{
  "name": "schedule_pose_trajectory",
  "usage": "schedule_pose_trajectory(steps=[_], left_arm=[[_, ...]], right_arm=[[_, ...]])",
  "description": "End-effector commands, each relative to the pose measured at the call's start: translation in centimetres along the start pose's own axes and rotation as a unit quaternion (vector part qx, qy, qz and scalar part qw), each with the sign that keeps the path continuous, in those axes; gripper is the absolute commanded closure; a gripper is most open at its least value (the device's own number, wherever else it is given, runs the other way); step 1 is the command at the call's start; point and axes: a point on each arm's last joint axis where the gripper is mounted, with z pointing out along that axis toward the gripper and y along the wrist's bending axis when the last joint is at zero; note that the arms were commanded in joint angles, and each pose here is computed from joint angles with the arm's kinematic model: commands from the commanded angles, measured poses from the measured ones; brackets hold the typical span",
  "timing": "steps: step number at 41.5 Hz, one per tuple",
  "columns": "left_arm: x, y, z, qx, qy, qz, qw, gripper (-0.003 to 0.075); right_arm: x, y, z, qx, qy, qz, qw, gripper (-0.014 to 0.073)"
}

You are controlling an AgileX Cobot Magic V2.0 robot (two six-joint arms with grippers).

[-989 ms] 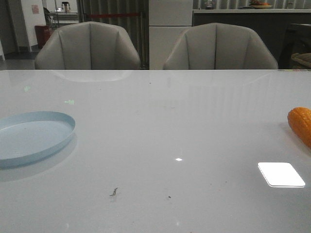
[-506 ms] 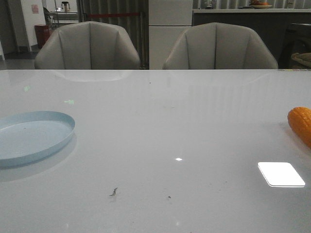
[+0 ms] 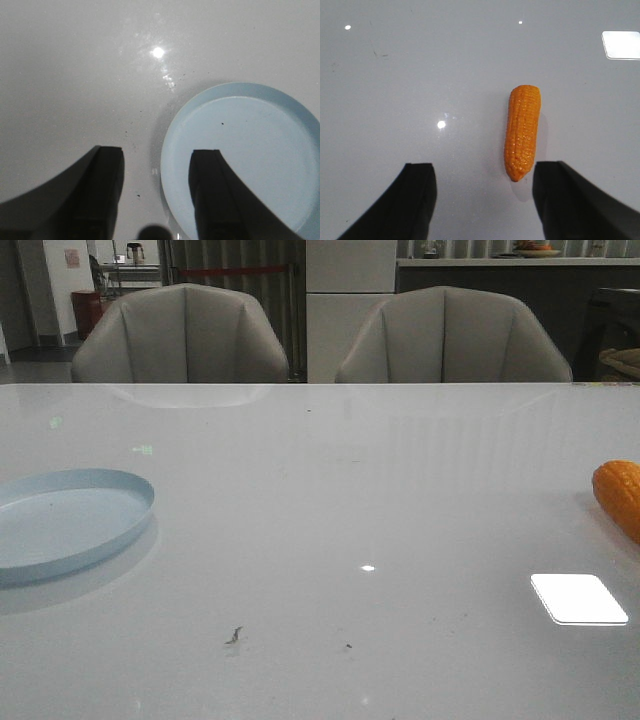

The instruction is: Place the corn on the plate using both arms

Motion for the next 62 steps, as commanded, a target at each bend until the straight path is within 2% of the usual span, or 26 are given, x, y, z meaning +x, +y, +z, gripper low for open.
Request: schedule_pose_trajectory(steps=[1, 7, 19, 39, 42, 50, 62], left_arm=[[-2.4, 0.0, 0.8, 0.008, -0.004, -0.014, 1.0, 0.0342], [-2.8, 0.0, 4.6, 0.012, 0.055, -0.016, 0.998, 0.0342], [-1.5, 0.1, 9.5, 0.013, 0.112, -0.018, 0.993, 0.0342], [-0.2, 0.1, 12.2, 0.015, 0.152, -0.022, 0.988, 0.0344], [0.0, 0.0, 12.4, 0.017, 0.159, -0.025, 0.987, 0.0384], [0.1, 0.0, 12.4, 0.018, 0.165, -0.025, 0.986, 0.0629], [-0.4, -0.1, 12.1, 0.021, 0.161, -0.029, 0.986, 0.0627]], right_arm=[[-1.9, 0.0, -0.4, 0.001, -0.06, -0.001, 0.998, 0.0067], [-1.9, 0.0, -0.4, 0.001, -0.058, -0.001, 0.998, 0.0067], [-1.8, 0.0, -0.3, 0.001, -0.053, -0.001, 0.999, 0.0067], [-1.7, 0.0, -0.3, 0.001, -0.049, -0.001, 0.999, 0.0067], [-1.7, 0.0, -0.3, 0.001, -0.049, -0.001, 0.999, 0.0067], [-1.7, 0.0, -0.3, 0.001, -0.049, -0.001, 0.999, 0.0067], [-1.7, 0.0, -0.3, 0.001, -0.049, -0.001, 0.999, 0.0067]])
